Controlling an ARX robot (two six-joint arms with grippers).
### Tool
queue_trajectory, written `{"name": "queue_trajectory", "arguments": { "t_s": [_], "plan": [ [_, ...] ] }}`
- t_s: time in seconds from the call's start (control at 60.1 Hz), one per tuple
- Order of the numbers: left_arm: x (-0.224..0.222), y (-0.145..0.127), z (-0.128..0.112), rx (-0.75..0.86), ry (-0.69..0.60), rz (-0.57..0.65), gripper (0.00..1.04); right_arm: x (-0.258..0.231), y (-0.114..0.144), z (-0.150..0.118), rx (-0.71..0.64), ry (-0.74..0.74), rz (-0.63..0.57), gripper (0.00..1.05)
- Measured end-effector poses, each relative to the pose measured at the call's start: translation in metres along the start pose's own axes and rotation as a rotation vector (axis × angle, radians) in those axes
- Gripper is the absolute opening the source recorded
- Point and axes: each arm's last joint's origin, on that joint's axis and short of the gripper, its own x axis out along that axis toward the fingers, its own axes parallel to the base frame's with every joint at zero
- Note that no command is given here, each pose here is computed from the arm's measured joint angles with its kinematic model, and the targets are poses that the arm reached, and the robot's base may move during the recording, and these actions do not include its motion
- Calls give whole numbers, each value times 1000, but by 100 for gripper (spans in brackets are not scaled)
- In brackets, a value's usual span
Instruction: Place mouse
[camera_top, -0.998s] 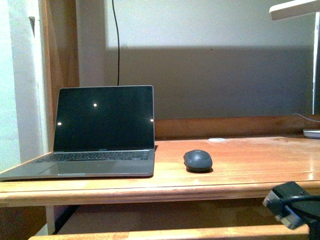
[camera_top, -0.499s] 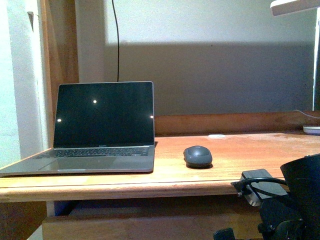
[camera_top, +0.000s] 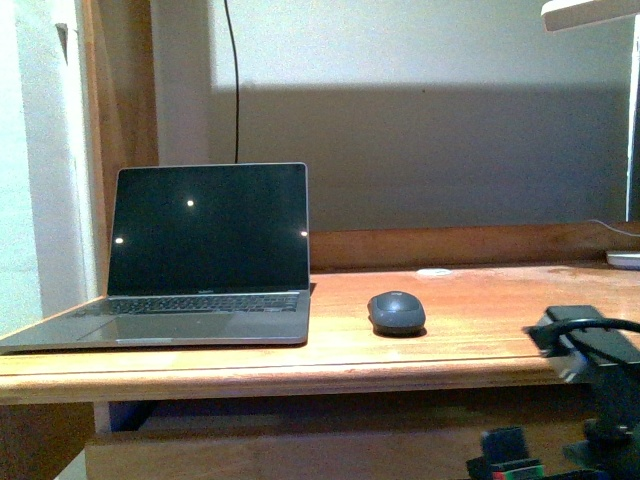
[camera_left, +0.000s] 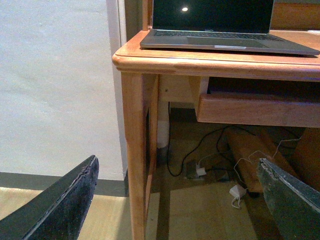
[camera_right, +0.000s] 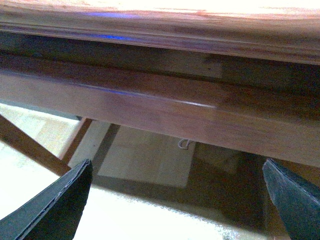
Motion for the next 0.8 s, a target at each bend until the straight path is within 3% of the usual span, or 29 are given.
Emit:
{"name": "queue_trajectory", "arguments": {
  "t_s": [0.116, 0.266, 0.549, 0.799],
  "plan": [
    [0, 0, 0, 0, 0, 0, 97, -30, -19, -8, 25, -13, -17, 104],
    [0, 0, 0, 0, 0, 0, 97, -85, -39, -21, 117, -102, -157, 104],
    [0, 0, 0, 0, 0, 0, 97, -147, -5, -48, 231, -174, -136, 104],
    [0, 0, 0, 0, 0, 0, 97, -184, 32, -63, 239, -256, -61, 104]
  ]
}}
